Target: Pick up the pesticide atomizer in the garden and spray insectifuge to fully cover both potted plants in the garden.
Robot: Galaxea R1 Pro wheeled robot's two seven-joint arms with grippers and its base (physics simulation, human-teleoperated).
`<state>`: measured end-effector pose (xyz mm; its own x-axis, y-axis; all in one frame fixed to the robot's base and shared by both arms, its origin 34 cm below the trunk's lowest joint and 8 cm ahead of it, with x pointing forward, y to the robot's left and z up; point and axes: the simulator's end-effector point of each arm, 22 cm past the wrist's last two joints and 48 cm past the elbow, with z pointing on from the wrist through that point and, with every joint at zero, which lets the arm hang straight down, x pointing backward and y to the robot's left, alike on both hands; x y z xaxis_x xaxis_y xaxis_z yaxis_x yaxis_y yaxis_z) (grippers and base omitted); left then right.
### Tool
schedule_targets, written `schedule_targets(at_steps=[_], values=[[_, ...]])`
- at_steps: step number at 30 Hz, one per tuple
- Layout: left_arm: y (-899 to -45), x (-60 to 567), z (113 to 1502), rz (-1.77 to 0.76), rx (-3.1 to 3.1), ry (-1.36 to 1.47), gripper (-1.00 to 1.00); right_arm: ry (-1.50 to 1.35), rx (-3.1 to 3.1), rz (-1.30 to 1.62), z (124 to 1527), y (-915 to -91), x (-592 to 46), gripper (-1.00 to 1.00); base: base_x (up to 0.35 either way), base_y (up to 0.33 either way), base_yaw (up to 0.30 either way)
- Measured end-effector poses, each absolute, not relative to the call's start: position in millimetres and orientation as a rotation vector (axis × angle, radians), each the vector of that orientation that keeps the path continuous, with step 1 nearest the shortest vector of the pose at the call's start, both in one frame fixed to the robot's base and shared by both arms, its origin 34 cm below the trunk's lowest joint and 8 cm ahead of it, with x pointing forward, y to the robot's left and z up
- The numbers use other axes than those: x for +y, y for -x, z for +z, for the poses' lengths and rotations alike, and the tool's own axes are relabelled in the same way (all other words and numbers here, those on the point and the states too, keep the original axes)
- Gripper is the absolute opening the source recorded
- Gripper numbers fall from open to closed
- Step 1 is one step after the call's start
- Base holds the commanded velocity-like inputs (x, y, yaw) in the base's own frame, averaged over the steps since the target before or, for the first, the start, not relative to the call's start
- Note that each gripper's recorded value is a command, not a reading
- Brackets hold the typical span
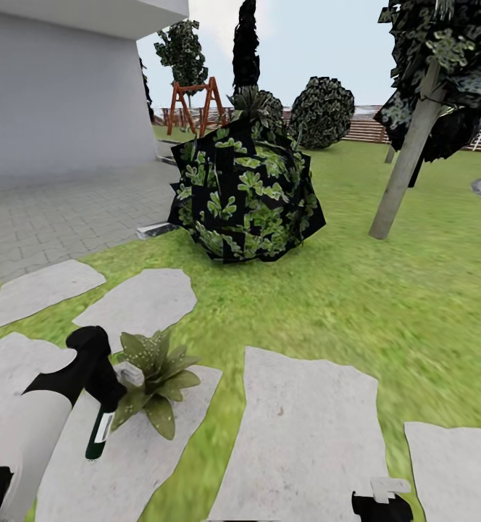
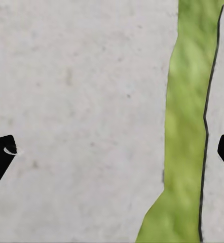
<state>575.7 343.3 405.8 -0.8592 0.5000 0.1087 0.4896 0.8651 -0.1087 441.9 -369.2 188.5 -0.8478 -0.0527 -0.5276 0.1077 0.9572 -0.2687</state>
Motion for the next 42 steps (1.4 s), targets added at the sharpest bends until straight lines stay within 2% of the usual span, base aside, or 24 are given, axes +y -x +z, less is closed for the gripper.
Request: schedule_targets(at_steps=[16, 23, 33, 42], values=[[-589.1, 341.1, 416.4, 0.145, -2.873, 0.761, -1.0, -0.042, 2.552, -0.392, 188.8, -442.5, -368.4, 1.0, 0.021, -0.018, 0.16], [-589.2, 341.3, 416.4, 0.141, -2.873, 0.762, -1.0, -0.043, 2.552, -0.392, 188.8, -442.5, -368.5, 1.0, 0.097, -0.22, 0.025], [-589.2, 341.7, 416.1, 0.14, -2.873, 0.76, -1.0, -0.042, 2.552, -0.393, 188.7, -442.5, -368.5, 1.0, -0.062, -0.261, 0.254], [-589.1, 341.8, 416.3, 0.139, -2.874, 0.755, -1.0, -0.041, 2.552, -0.393, 188.6, -442.2, -368.4, 1.0, 0.01, -0.268, 0.087]])
